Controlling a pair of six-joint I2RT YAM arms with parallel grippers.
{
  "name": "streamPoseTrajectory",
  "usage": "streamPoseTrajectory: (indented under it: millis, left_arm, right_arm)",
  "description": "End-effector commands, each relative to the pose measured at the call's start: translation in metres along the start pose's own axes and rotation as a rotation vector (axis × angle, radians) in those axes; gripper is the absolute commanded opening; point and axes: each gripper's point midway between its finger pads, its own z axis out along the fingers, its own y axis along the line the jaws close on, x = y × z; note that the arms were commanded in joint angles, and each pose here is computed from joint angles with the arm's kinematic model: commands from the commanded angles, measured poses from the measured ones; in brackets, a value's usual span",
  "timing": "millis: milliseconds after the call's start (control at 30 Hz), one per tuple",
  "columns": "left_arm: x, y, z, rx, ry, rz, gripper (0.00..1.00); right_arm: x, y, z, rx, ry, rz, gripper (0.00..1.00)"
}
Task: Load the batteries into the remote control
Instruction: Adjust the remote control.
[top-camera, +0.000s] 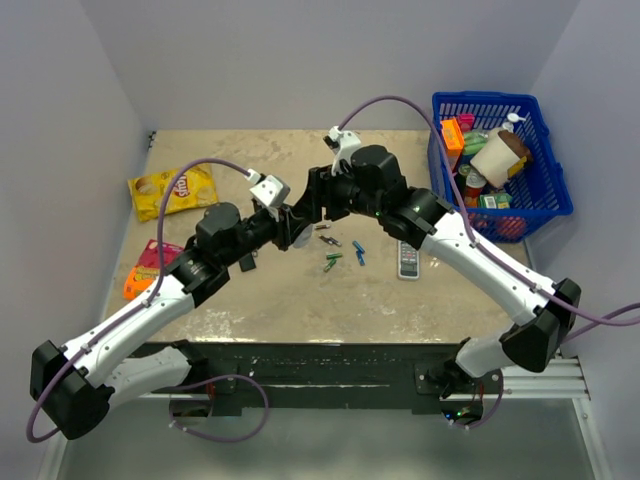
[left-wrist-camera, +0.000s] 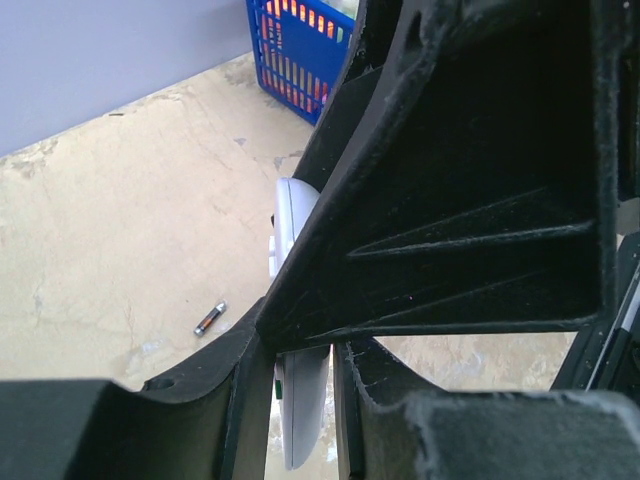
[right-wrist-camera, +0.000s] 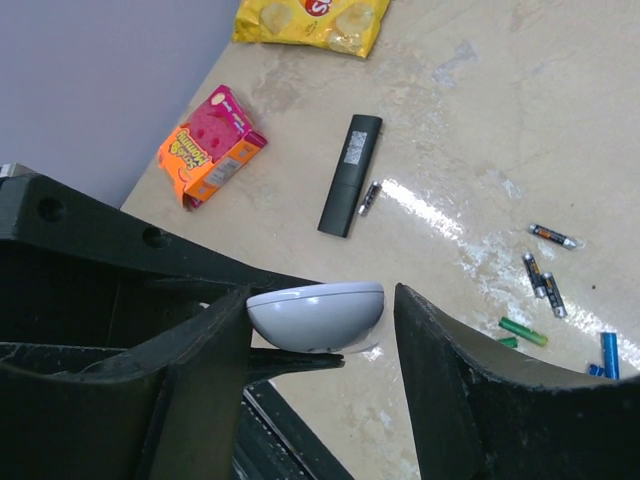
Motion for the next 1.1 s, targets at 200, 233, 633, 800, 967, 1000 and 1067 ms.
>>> streamPoseTrajectory:
  millis: [200, 233, 633, 800, 967, 1000, 1067]
  left_arm:
    - [-0.048, -0.009, -0.006, 0.024, -0.176, -0.014, 0.1]
    - [-0.048, -0.008, -0.006, 0.019, -0.175, -0.015, 0.14]
    - [-0.025, 0.002, -0.016, -0.027, -0.145, 0.049, 0.73]
    - [-0.006, 0.005, -0.015, -0.029, -0.103, 0.089, 0.75]
    - [0.009, 0.006, -0.009, -0.015, -0.082, 0.099, 0.75]
    - [0.01, 0.006, -0.008, -0.014, -0.084, 0.099, 0.75]
    - [0.013, 0.007, -0.006, -0.015, -0.082, 0.1, 0.75]
  right_arm:
    - [-0.006, 0.008, -0.002, -0.057, -0.073, -0.006, 0.2]
    - [-0.01, 0.01, -0.005, -0.063, -0.09, -0.009, 0.15]
    - [-0.048, 0.021, -0.031, -0.068, -0.208, -0.033, 0.0]
    - [-0.054, 0.025, -0.038, -0.081, -0.227, -0.023, 0.0]
    - [-0.056, 0.03, -0.04, -0.1, -0.23, -0.023, 0.0]
    - [-0.057, 0.03, -0.041, -0.103, -0.234, -0.02, 0.0]
    - [-0.056, 0.031, -0.041, -0.109, -0.231, -0.017, 0.0]
